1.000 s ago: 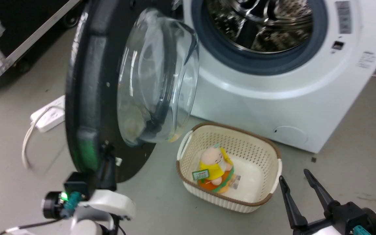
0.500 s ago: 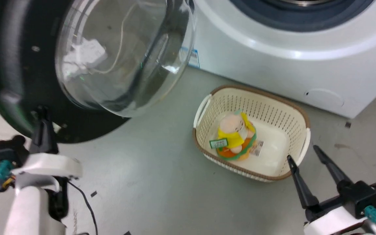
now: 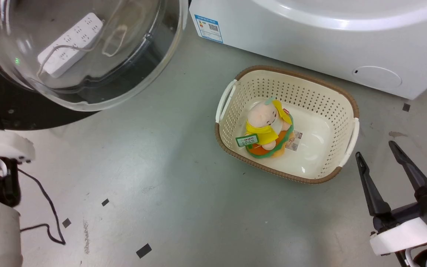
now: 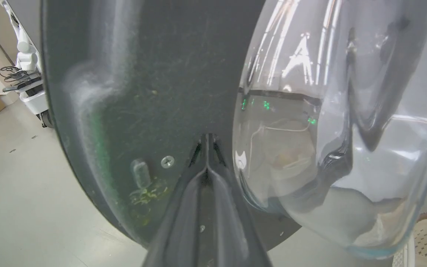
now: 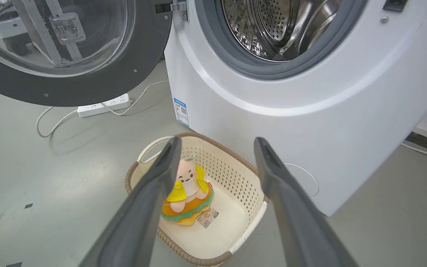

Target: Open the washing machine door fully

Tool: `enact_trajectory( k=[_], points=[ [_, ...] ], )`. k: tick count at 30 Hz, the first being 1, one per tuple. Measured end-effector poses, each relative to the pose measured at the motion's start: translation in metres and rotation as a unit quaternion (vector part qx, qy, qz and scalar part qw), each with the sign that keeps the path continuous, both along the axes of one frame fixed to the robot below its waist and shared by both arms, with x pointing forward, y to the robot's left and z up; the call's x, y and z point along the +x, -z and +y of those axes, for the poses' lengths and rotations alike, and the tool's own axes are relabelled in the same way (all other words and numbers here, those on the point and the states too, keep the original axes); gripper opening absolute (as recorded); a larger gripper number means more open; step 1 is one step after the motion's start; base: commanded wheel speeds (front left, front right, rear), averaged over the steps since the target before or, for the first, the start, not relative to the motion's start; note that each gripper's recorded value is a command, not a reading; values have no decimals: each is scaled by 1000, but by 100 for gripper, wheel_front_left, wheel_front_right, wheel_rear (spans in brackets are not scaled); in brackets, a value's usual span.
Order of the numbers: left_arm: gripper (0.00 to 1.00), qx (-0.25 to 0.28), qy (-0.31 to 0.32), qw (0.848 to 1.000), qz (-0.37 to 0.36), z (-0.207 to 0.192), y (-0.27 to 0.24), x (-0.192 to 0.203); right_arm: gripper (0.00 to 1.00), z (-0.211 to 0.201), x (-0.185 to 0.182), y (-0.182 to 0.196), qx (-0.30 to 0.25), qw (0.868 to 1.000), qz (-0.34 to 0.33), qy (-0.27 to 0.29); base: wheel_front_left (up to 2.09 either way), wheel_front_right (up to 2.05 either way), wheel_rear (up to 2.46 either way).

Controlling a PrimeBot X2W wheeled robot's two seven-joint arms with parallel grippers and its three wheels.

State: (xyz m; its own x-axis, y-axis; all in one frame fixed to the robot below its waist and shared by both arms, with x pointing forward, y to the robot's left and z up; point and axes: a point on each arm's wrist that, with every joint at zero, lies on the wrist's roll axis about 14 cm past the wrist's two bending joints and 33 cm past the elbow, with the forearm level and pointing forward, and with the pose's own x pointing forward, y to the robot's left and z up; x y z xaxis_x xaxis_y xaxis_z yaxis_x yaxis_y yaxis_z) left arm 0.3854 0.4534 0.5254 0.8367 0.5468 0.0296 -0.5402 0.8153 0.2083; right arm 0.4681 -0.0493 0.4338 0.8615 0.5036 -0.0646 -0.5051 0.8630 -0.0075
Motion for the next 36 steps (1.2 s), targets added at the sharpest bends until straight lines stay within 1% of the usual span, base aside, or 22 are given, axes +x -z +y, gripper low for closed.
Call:
enact_trajectory(
  k=[2,6,10,11,13,14,15,16,17,19,22,23,24,25,32,36],
  points=[
    [0,6,4,1000,1,4,-5,9,100,-4,2,-1,0,1000,-2,6,0,0,0],
    [0,7,8,1000,0,3,-7,12,100,-6,2,-10,2,1000,-13,12,0,0,0],
    [0,12,17,1000,-16,-1,-20,12,100,-8,-1,-21,8,999,-25,20,0,0,0],
    [0,14,38,999,-35,-15,-31,12,100,-11,-6,-32,13,999,-37,29,0,0,0],
    [0,9,57,997,-50,-30,-35,10,100,-12,-10,-41,17,998,-45,35,0,0,0],
    [0,8,81,995,-58,-49,-36,7,100,-14,-16,-52,23,997,-57,42,0,0,0],
    [0,8,81,995,-58,-49,-36,7,100,-14,-16,-52,23,997,-57,42,0,0,0],
    [0,3,106,992,-68,-70,-37,3,100,-19,-22,-64,28,996,-71,53,0,0,0],
    [0,3,106,992,-68,-70,-37,3,100,-19,-22,-64,28,996,-71,53,0,0,0],
    [0,-7,131,988,-81,-91,-38,0,100,-26,-28,-76,29,994,-85,64,0,0,0],
    [0,-25,169,980,-99,-125,-38,-3,100,-38,-42,-86,25,992,-96,79,0,0,0],
    [0,-41,197,974,-105,-151,-35,-5,100,-49,-50,-94,25,989,-107,95,0,0,0],
    [0,-49,210,970,-109,-162,-34,-7,100,-54,-55,-98,25,988,-111,103,0,0,0],
    [0,-49,210,970,-109,-162,-34,-7,100,-54,-55,-98,25,988,-111,103,0,0,0],
    [0,-92,280,949,-109,-231,-19,-21,100,-88,-86,-113,24,979,-131,152,0,0,0],
    [0,-106,309,940,-95,-262,-8,-26,100,-104,-97,-118,23,974,-138,178,0,0,0]
  ],
)
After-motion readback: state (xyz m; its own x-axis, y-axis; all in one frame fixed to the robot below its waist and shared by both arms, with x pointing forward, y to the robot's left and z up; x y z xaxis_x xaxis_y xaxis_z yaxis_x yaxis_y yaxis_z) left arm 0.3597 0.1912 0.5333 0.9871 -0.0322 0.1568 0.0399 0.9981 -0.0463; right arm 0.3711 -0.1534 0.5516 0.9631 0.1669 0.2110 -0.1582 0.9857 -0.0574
